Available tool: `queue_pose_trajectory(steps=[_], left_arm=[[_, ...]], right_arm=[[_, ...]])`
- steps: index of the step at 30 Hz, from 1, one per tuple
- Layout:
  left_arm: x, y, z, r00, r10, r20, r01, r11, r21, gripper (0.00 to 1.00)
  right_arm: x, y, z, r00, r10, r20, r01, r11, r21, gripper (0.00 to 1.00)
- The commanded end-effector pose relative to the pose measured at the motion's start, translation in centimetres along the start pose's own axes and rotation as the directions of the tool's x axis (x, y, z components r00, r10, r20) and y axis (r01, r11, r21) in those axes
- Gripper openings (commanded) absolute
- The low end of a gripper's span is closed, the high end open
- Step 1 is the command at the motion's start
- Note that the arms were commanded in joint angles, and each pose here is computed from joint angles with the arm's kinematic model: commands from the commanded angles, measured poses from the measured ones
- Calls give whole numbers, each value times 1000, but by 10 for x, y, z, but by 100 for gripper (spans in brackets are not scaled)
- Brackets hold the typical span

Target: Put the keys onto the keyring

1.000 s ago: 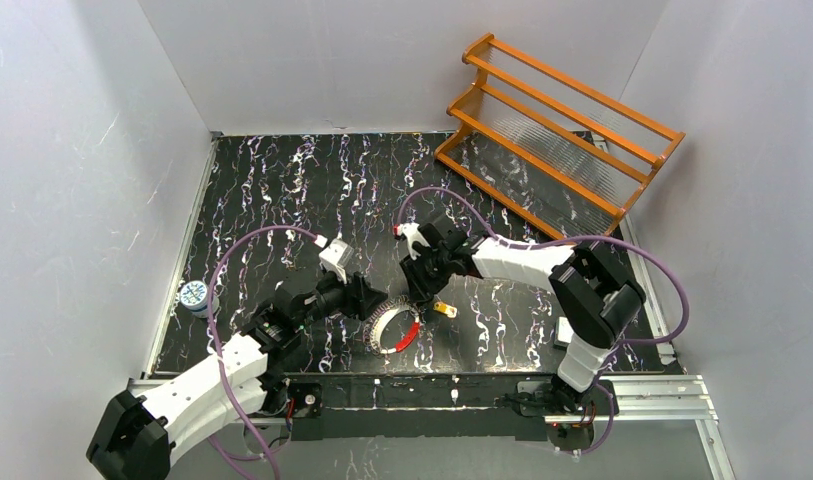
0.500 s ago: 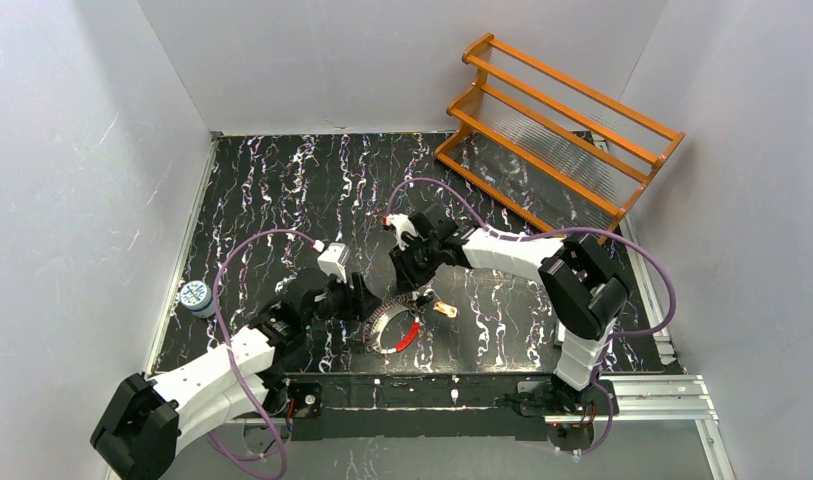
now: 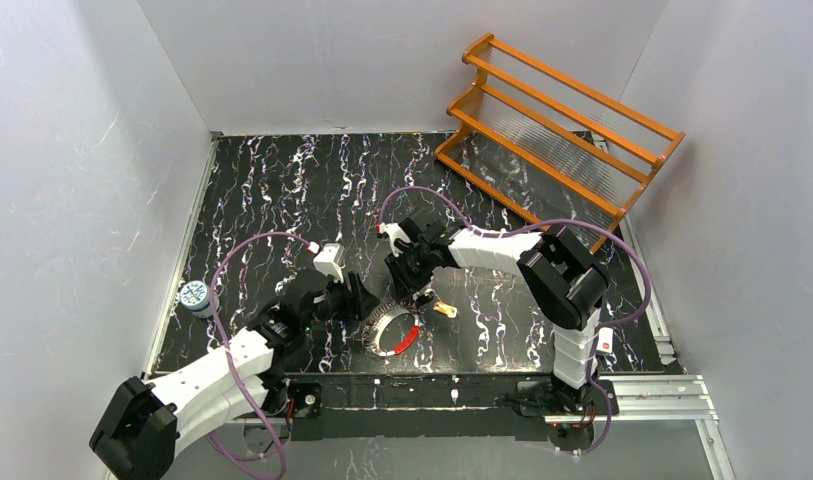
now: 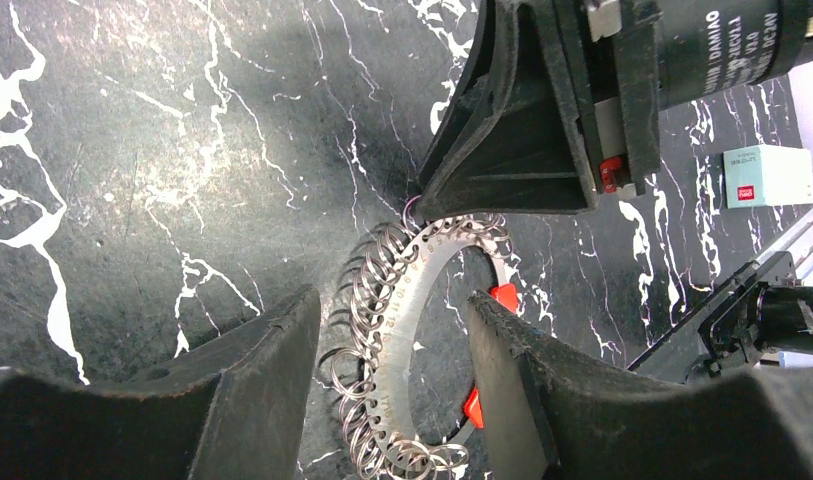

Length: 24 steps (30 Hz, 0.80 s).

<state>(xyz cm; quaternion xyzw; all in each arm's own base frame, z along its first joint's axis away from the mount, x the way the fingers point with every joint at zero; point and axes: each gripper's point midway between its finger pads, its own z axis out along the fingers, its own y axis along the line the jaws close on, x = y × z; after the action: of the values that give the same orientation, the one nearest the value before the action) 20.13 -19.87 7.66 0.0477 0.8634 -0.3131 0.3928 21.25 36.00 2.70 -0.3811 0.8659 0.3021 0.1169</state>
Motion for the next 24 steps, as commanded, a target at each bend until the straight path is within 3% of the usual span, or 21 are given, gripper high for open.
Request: queue_pose_trajectory(steps=[1, 6, 15, 24], left_arm=[[4, 4, 0, 1000, -10, -1, 10, 1000, -17, 53], [3, 3, 0, 1000, -9, 3, 9, 1000, -8, 53], [-3, -1, -1, 1000, 8, 19, -8, 1000, 7, 53], [-11, -10, -7, 997, 68, 40, -70, 997, 45, 53]], right_arm=[[-5, 0, -7, 1000, -2, 2, 2, 1000, 29, 30], [0, 8, -7, 1000, -2, -3, 2, 1000, -21, 27], [-7, 29, -8, 1000, -19, 20, 22, 990, -140, 1], [-24, 43, -26, 993, -78, 87, 92, 982, -168, 1]])
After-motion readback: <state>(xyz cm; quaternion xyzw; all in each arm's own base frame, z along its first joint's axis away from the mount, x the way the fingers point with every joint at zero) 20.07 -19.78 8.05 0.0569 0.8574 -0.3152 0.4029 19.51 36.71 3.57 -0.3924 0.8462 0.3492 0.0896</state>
